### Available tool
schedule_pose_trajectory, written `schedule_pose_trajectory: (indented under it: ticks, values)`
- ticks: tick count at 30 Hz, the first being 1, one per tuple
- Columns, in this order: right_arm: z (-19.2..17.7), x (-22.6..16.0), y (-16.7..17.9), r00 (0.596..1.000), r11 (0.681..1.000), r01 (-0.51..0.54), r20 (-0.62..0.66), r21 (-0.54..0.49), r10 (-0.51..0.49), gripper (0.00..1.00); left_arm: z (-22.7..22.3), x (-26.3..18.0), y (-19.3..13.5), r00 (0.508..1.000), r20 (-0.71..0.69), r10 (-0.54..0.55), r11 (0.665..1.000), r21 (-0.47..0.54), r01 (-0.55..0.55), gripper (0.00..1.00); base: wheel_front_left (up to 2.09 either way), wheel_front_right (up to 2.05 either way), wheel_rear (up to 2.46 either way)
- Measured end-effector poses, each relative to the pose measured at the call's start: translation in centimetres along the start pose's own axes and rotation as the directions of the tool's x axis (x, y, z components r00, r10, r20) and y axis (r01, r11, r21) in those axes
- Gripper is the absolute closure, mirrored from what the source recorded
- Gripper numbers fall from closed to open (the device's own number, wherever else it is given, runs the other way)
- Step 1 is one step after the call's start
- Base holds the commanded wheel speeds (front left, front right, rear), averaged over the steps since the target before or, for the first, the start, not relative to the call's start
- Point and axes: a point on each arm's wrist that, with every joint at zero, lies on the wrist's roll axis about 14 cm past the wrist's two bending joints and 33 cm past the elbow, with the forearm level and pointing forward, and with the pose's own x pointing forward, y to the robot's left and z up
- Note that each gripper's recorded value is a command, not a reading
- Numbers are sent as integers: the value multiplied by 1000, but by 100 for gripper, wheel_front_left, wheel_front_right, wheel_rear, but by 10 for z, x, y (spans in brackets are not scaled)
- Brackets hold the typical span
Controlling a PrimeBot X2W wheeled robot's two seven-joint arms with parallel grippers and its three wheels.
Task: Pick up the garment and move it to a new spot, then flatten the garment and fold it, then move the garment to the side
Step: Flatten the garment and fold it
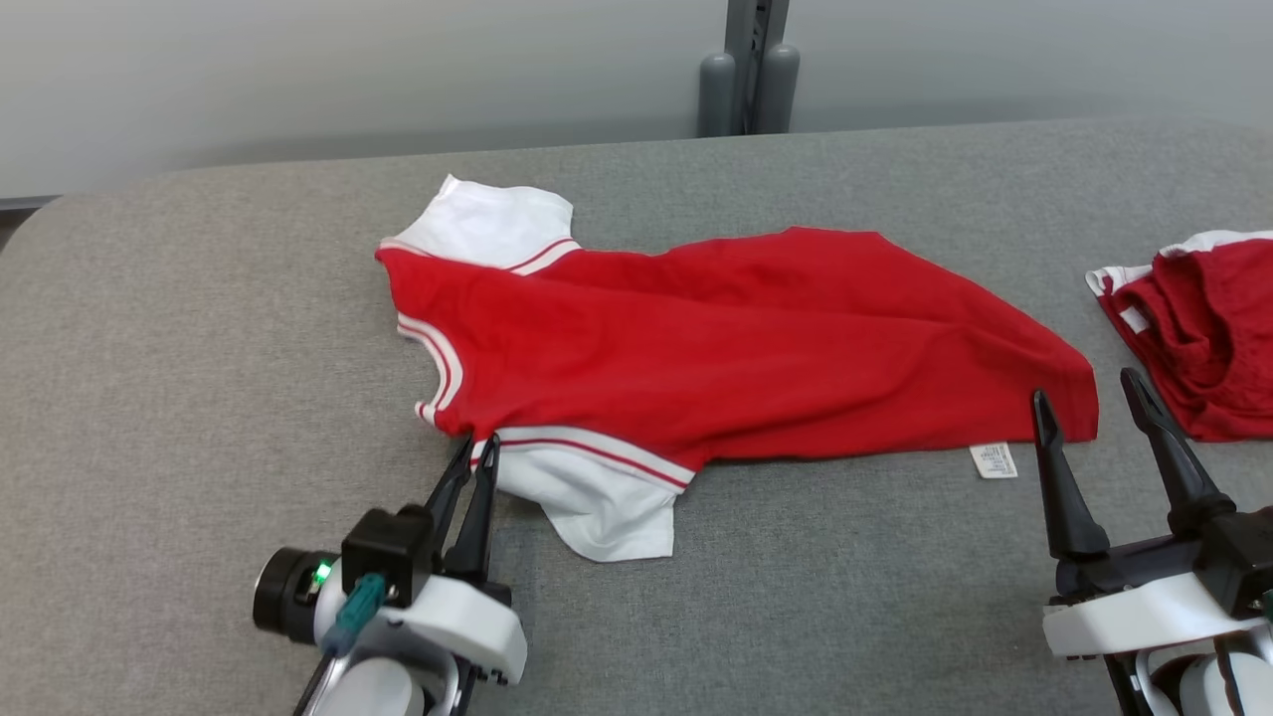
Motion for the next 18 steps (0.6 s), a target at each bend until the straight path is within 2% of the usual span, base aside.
schedule_pose_trajectory:
  ticks: [5, 10, 14, 18]
  values:
    - [1, 1, 6, 1000, 1000, -16, 3, 1, 16, 0, 16, -23, 2, 999, 47, 22, 1000, 21, -23, 100, 0, 0, 0]
    - [0, 1, 11, 1000, 999, -31, 0, 7, 31, 0, 38, -27, -12, 996, 88, -13, 1000, 14, 12, 100, 0, 0, 0]
    - [-4, 0, 15, 999, 999, -39, -14, 14, 39, 0, 29, -14, -17, 998, 33, -49, 999, 10, 49, 100, 0, 0, 0]
    - [-7, -3, 6, 1000, 1000, -15, -27, 11, 15, 0, 0, 18, -5, 997, -65, -47, 997, 53, 50, 100, 0, 0, 0]
